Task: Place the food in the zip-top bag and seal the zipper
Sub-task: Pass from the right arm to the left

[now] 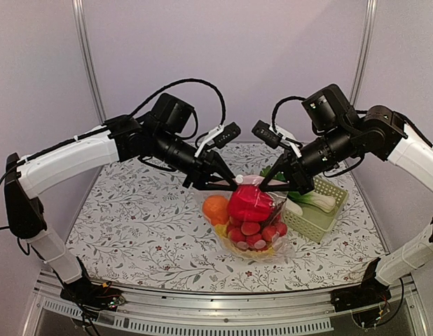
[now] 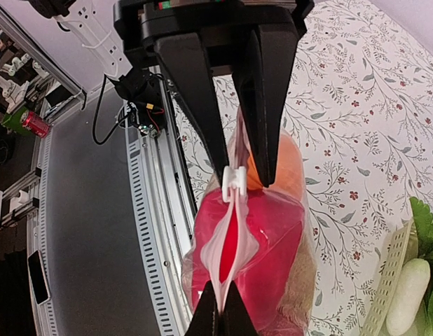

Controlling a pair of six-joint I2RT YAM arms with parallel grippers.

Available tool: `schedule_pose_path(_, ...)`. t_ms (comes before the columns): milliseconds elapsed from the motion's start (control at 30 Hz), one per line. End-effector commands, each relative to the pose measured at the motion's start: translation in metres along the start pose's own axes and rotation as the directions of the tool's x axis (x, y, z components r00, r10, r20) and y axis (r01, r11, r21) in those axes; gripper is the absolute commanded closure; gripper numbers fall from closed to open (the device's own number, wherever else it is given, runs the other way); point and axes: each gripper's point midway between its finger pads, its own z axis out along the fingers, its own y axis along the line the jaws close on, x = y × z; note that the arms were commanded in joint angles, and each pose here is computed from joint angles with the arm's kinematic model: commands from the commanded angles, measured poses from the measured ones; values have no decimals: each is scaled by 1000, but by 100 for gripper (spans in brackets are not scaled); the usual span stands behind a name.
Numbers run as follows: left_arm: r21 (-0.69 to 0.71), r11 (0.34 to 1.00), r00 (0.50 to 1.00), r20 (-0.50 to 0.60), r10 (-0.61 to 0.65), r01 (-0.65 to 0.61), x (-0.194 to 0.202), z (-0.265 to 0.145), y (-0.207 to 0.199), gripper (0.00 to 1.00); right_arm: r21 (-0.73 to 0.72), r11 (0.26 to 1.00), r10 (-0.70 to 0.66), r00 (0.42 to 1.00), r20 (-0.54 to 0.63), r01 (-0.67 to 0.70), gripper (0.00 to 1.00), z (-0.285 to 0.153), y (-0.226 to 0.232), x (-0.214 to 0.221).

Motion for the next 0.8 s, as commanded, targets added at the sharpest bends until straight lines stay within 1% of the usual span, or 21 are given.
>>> schedule_pose_path(0,5,1000,1000,-16,-3,3,6,1,-5,85,-8,1000,-30,996,80,30,100,-11,7,-15)
schedule_pose_path(133,12,1000,1000,-8,0,0,3,-1,-8,100,4,1000,-23,997,71,22,100,-8,3,-12)
schedule_pose_path(233,17,1000,1000,0,4,-4,1,-2,-11,100,23,1000,-12,997,70,10,100,-9,0,-11)
schedule_pose_path(300,17,1000,1000,4,8,-8,-1,-4,-13,100,39,999,-9,997,76,6,90,-11,-2,-13)
schedule_pose_path(333,14,1000,1000,8,12,-12,-3,-5,-14,100,42,999,-8,997,81,5,82,-12,-2,-14)
schedule_pose_path(367,11,1000,1000,13,16,-16,-5,-7,-14,100,45,999,-9,996,88,5,70,-14,-1,-16)
schedule_pose_path(400,6,1000,1000,17,19,-19,-7,-8,-15,100,49,999,-12,995,97,7,55,-17,0,-18)
schedule_pose_path(467,5,1000,999,28,25,-25,-11,-11,-18,100,66,998,-9,994,112,2,33,-22,-1,-22)
schedule_pose_path(533,7,1000,999,38,30,-31,-16,-13,-20,100,86,996,-4,992,129,-7,25,-27,-3,-28)
schedule_pose_path(567,10,999,999,40,32,-33,-17,-13,-22,100,93,996,3,991,135,-16,23,-27,-4,-31)
schedule_pose_path(667,13,999,998,44,41,-41,-19,-14,-25,100,92,996,6,987,161,-21,20,-27,-5,-39)
schedule_pose_path(767,18,999,998,42,39,-40,-18,-13,-25,100,100,995,-9,982,190,-10,20,-25,-8,-47)
